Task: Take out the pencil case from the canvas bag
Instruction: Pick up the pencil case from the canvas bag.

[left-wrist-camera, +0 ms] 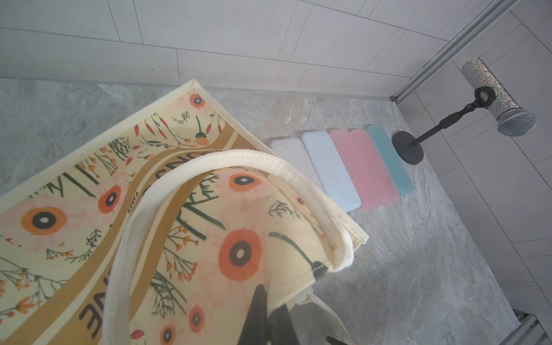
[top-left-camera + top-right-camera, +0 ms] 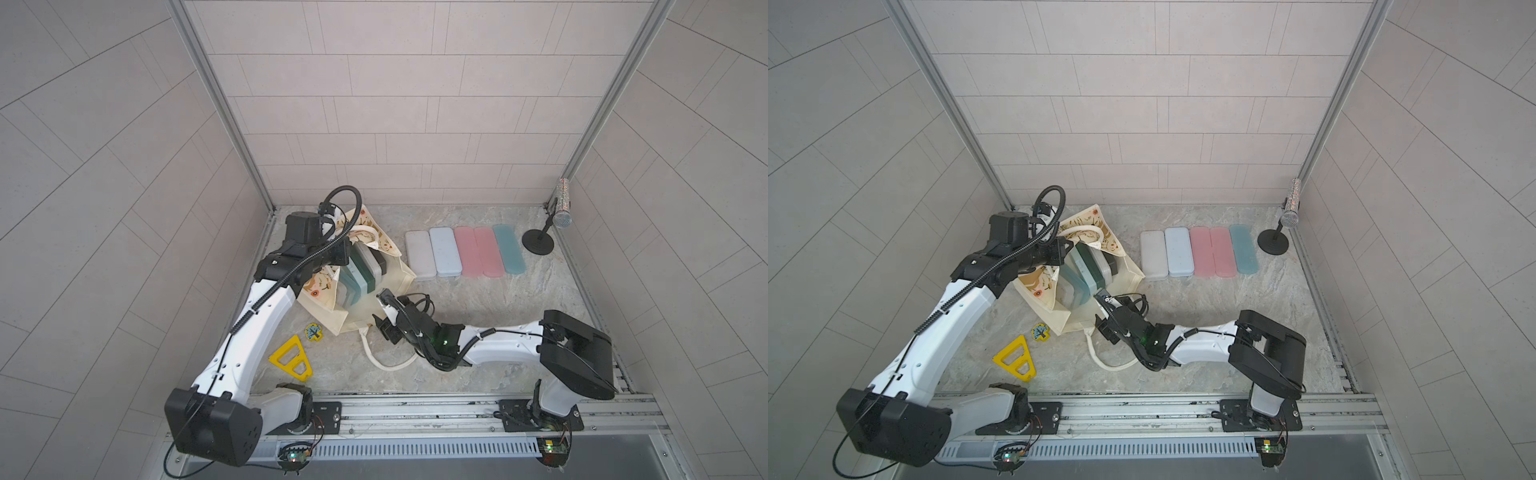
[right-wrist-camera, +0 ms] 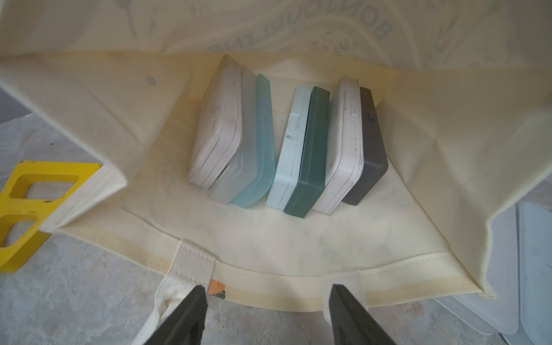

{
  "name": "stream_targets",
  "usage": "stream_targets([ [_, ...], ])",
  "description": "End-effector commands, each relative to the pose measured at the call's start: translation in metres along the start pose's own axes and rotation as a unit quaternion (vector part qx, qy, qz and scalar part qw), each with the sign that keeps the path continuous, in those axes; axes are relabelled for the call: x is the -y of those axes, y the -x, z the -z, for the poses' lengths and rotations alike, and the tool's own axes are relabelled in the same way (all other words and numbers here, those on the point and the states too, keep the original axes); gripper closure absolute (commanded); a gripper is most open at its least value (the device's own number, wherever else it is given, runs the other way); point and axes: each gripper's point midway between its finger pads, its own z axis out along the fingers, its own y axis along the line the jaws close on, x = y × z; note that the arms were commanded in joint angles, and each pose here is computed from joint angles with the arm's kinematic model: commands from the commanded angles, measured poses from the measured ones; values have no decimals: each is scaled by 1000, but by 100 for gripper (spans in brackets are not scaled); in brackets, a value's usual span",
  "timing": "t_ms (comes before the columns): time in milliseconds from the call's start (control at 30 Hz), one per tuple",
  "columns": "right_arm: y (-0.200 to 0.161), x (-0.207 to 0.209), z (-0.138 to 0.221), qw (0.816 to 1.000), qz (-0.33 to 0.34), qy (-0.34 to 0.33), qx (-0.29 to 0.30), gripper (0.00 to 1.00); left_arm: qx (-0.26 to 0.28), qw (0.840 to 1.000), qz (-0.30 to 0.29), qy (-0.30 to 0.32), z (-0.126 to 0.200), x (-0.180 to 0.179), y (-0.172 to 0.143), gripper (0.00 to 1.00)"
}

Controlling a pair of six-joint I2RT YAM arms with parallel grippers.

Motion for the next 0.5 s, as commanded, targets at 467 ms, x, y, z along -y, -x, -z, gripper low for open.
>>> stream_targets([
  [467, 16, 30, -11, 995, -68, -31, 71, 31, -11, 992, 101, -81, 21, 33, -1, 100],
])
